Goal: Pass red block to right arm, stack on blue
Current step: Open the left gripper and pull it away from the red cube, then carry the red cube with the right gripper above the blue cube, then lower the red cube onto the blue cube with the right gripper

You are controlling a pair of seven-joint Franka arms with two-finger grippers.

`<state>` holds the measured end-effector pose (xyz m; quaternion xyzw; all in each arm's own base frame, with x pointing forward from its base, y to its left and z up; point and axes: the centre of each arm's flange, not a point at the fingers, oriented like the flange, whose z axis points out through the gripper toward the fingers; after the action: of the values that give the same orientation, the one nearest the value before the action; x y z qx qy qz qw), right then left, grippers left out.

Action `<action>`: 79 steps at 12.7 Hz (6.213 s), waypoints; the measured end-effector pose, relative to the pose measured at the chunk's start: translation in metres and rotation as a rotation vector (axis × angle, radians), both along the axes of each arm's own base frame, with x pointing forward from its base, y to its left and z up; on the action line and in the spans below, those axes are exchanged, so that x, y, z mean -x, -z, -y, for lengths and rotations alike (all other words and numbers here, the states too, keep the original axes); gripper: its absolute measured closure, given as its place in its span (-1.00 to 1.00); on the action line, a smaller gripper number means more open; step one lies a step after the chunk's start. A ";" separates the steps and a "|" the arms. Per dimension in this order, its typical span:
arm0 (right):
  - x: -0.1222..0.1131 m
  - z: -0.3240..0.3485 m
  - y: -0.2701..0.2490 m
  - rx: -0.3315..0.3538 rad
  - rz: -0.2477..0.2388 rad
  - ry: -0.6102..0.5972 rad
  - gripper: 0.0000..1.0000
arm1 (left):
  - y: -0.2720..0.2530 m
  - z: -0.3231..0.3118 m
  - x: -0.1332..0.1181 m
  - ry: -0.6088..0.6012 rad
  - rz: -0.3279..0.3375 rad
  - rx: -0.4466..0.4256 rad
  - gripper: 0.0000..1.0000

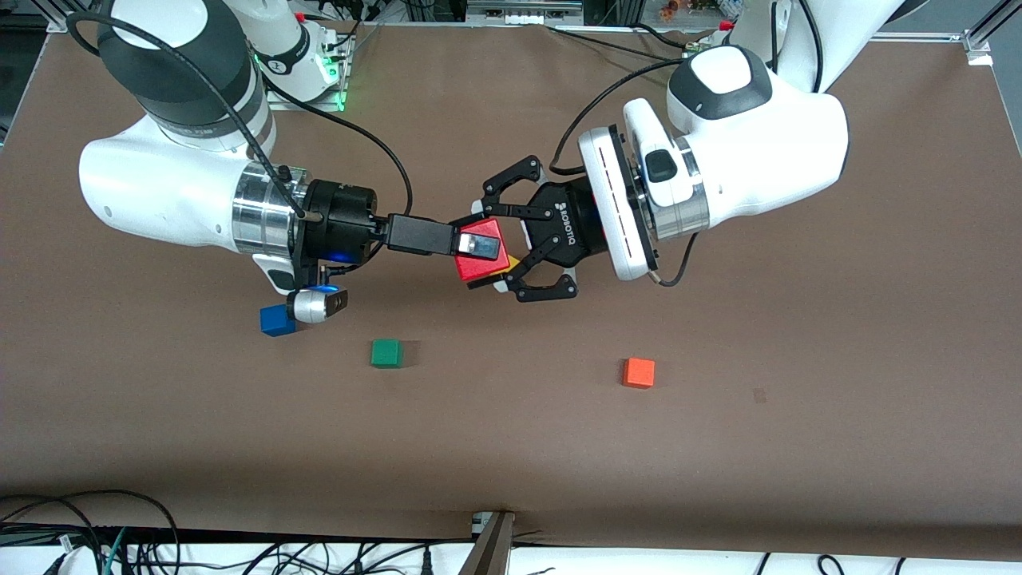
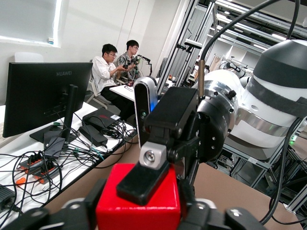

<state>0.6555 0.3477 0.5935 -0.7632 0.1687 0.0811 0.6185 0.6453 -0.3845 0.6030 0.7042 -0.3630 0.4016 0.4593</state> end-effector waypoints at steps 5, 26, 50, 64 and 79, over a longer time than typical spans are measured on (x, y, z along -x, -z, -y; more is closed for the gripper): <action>-0.001 0.000 0.003 0.003 -0.002 0.006 -0.15 | -0.003 -0.023 -0.013 -0.027 0.002 0.002 -1.00; -0.010 0.073 0.218 1.108 0.118 -0.342 -0.15 | 0.104 -0.537 -0.003 0.013 -0.582 -1.038 -1.00; 0.087 0.281 0.340 1.491 0.593 -0.515 -0.15 | 0.009 -0.397 0.076 -0.598 -0.719 -1.281 -1.00; 0.085 0.296 0.360 1.487 0.544 -0.439 -0.15 | 0.035 -0.400 0.095 -0.795 -0.883 -1.050 -1.00; 0.097 0.284 0.365 1.485 0.635 -0.386 -0.15 | -0.003 -0.389 0.078 -0.789 -0.847 -1.040 -1.00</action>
<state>0.5590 0.0635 0.2281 -0.9750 -0.1382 -0.1657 -0.0529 0.5676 0.0047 0.6063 0.9997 -0.0207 0.0102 -0.0074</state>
